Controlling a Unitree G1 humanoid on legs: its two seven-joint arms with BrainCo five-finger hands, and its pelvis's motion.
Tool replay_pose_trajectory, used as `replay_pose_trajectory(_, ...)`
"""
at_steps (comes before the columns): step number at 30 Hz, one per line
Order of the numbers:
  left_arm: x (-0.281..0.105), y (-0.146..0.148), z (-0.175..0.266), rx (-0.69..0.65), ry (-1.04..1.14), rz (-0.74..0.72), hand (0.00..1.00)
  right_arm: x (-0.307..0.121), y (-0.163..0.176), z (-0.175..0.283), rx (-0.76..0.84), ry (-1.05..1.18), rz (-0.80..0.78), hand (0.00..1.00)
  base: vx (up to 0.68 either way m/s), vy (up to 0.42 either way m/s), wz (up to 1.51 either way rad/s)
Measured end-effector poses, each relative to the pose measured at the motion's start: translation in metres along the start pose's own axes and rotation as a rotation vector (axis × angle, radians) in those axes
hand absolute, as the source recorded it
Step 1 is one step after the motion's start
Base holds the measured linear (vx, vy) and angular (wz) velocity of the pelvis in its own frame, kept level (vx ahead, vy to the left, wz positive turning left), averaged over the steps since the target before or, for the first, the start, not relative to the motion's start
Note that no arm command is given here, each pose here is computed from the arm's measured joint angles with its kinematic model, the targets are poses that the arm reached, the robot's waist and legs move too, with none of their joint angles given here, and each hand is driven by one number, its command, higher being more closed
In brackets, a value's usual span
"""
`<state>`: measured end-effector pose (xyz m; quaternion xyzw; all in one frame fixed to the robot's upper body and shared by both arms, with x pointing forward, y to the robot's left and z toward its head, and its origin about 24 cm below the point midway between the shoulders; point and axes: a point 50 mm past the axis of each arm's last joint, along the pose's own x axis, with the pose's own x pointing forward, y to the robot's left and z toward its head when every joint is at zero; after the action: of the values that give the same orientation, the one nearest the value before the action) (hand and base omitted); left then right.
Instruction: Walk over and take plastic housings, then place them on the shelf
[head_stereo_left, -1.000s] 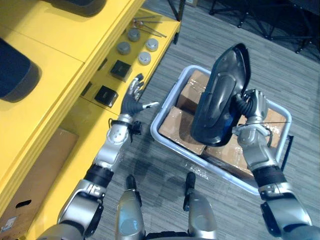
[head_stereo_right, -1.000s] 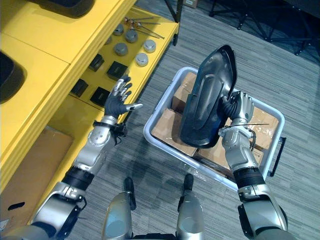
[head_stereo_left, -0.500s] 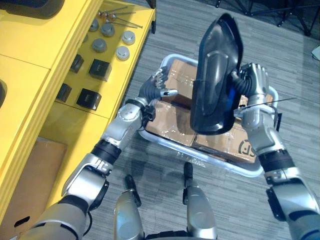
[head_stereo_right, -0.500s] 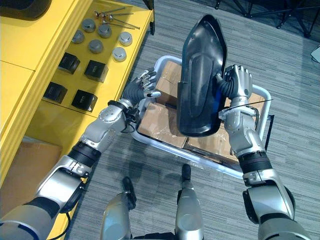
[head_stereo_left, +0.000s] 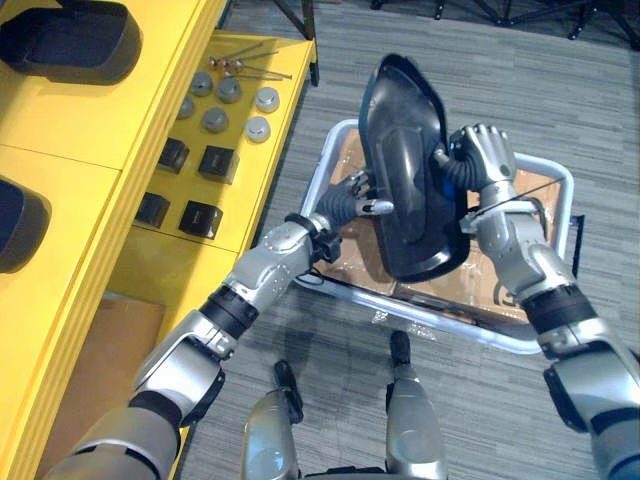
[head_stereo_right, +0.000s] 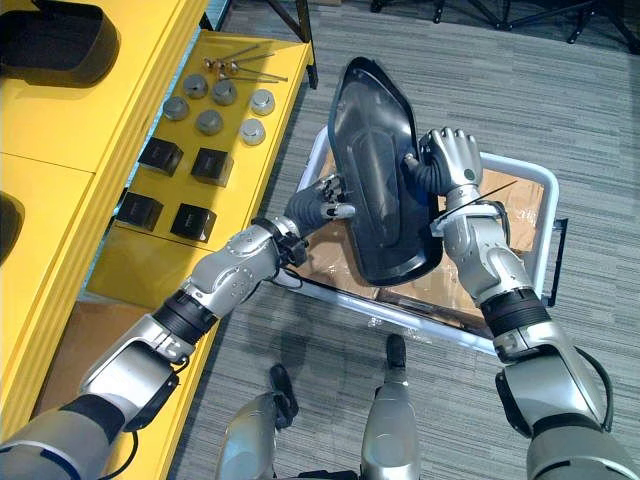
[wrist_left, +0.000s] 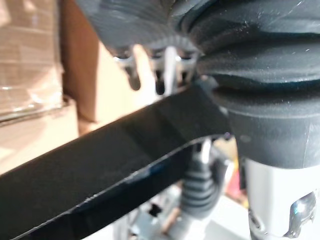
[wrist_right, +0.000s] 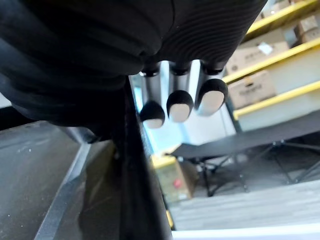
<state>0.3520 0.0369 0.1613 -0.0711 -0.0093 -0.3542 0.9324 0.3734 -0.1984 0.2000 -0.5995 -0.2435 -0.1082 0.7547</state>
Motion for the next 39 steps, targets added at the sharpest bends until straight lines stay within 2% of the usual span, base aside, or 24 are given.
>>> replay_pose_trajectory(14, 0.001, -0.009, -0.014, 0.103, 0.096, 0.009, 0.00, 0.008, 0.008, -0.005, -0.050, 0.033, 0.066, 1.00, -0.01, 0.015, 0.04)
replay_pose_trajectory(23, 0.001, -0.011, -0.025, 0.153, 0.146, 0.061, 0.00, 0.013, 0.015, 0.006, -0.009, 0.032, 0.051, 1.00, 0.00, 0.002, 0.01)
replay_pose_trajectory(31, 0.004, -0.011, -0.032, 0.136, 0.164, 0.122, 0.00, 0.011, 0.030, 0.012, 0.009, 0.062, 0.052, 1.00, -0.01, 0.017, 0.09)
replay_pose_trajectory(39, 0.004, -0.008, -0.042, 0.115, 0.185, 0.154, 0.00, 0.008, 0.043, 0.017, -0.073, 0.075, 0.036, 1.00, 0.00, 0.011, 0.07)
